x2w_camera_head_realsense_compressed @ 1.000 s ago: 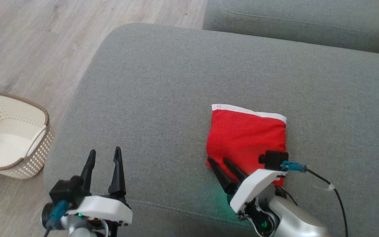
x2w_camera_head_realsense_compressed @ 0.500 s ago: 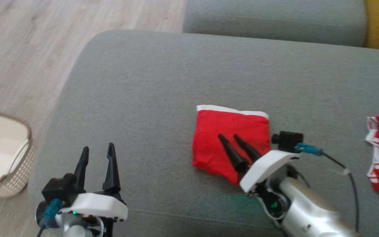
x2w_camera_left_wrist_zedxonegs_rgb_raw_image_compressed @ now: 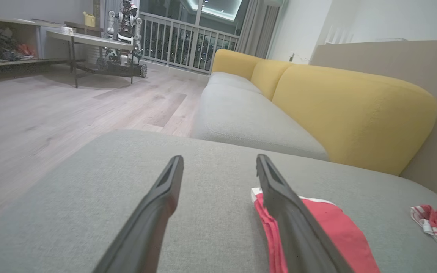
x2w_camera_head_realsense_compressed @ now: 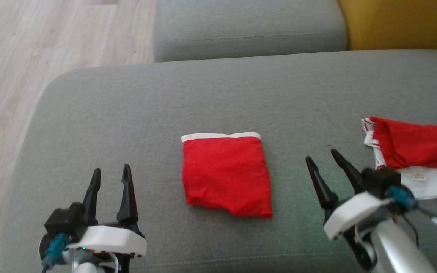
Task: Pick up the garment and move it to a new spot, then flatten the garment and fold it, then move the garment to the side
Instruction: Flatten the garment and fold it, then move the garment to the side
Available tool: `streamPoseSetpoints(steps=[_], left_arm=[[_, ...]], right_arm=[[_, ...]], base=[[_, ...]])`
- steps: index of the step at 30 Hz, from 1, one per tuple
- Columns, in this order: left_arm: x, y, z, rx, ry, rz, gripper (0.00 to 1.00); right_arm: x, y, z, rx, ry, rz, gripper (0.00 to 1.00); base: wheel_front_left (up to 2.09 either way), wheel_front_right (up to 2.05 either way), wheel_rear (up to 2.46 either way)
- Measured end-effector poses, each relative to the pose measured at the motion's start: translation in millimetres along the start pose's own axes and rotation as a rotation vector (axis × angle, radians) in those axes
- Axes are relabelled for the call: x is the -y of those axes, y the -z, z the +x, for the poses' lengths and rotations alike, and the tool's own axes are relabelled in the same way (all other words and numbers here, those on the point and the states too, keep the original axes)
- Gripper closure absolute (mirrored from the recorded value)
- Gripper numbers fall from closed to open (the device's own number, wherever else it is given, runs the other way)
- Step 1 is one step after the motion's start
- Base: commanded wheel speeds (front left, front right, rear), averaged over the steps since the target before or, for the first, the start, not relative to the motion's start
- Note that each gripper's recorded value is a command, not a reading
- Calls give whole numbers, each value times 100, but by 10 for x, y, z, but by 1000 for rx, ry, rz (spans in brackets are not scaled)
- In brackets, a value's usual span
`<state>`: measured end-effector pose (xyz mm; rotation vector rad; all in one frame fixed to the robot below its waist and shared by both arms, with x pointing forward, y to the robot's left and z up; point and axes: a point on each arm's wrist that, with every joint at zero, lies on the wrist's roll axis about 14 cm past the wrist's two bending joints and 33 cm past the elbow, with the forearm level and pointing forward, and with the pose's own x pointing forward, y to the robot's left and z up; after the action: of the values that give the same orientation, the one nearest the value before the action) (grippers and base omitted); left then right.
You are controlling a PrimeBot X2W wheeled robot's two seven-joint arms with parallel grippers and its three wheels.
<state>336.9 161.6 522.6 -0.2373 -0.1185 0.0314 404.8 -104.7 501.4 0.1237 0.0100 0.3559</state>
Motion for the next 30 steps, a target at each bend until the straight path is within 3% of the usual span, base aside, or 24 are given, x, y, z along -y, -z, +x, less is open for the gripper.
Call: streamPoseSetpoints(steps=[4, 14, 24, 30], left_arm=[[165, -10, 32, 5, 60, -2, 0], [203, 255, -112, -83, 69, -18, 0], [202, 356, -98, -115, 73, -11, 0], [121, 429, -20, -138, 53, -2, 0]], right_arm=[[22, 113, -333, -2, 65, -97, 0], [84, 204, -585, -11, 138, -83, 0], [62, 261, -286, -53, 119, 15, 0], [-59, 396, 116, -135, 73, 168, 0]], base=[[0, 0, 0], [0, 0, 0], [0, 0, 0], [0, 0, 0]])
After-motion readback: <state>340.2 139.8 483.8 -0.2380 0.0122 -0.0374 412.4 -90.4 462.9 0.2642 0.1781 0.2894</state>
